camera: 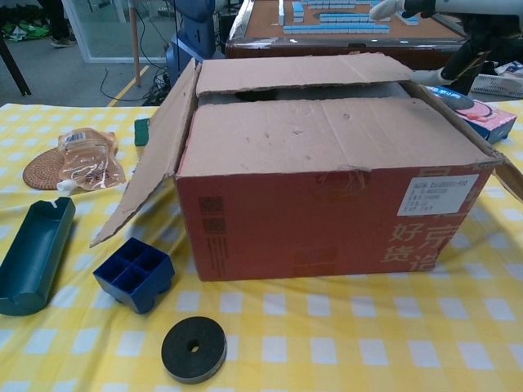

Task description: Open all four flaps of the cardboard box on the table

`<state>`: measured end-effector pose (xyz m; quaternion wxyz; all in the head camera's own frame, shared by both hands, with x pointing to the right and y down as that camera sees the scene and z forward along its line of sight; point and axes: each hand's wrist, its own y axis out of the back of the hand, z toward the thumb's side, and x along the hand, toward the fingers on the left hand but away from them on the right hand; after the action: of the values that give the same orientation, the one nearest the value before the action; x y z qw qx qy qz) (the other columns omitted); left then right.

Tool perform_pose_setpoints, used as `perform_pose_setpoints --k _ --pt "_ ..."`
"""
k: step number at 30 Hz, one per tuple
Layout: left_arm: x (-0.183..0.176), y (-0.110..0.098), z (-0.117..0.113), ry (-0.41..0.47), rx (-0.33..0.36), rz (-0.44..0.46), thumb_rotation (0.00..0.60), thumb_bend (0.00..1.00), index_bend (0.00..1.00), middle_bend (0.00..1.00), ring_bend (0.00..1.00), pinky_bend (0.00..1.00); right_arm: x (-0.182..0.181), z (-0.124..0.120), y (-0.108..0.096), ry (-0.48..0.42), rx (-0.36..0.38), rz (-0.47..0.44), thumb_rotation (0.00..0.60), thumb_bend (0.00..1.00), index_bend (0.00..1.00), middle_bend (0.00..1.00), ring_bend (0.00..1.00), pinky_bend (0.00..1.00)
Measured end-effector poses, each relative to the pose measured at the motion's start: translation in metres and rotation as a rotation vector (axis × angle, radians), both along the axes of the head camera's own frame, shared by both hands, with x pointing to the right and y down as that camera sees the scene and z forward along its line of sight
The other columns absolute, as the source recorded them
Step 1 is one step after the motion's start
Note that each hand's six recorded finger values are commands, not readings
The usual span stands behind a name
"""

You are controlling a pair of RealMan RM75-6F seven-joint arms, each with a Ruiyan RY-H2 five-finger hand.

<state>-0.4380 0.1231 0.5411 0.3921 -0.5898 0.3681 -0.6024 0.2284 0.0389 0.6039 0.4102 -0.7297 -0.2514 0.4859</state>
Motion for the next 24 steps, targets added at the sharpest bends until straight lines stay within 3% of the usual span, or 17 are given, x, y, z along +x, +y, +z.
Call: perform_pose_setpoints --k 8,24 --pt "-0.008 0.012 -0.008 0.009 0.021 0.000 0.223 0.56 0.44 0.41 0.18 0.00 -0.026 0.024 -0.015 0.019 -0.011 -0.007 0.600 0.33 0.00 0.00 0.00 0.03" --pt "-0.010 0.027 -0.009 0.022 0.014 0.010 0.224 0.56 0.44 0.41 0.18 0.00 -0.037 0.049 -0.032 0.064 -0.001 0.001 0.600 0.33 0.00 0.00 0.00 0.03"
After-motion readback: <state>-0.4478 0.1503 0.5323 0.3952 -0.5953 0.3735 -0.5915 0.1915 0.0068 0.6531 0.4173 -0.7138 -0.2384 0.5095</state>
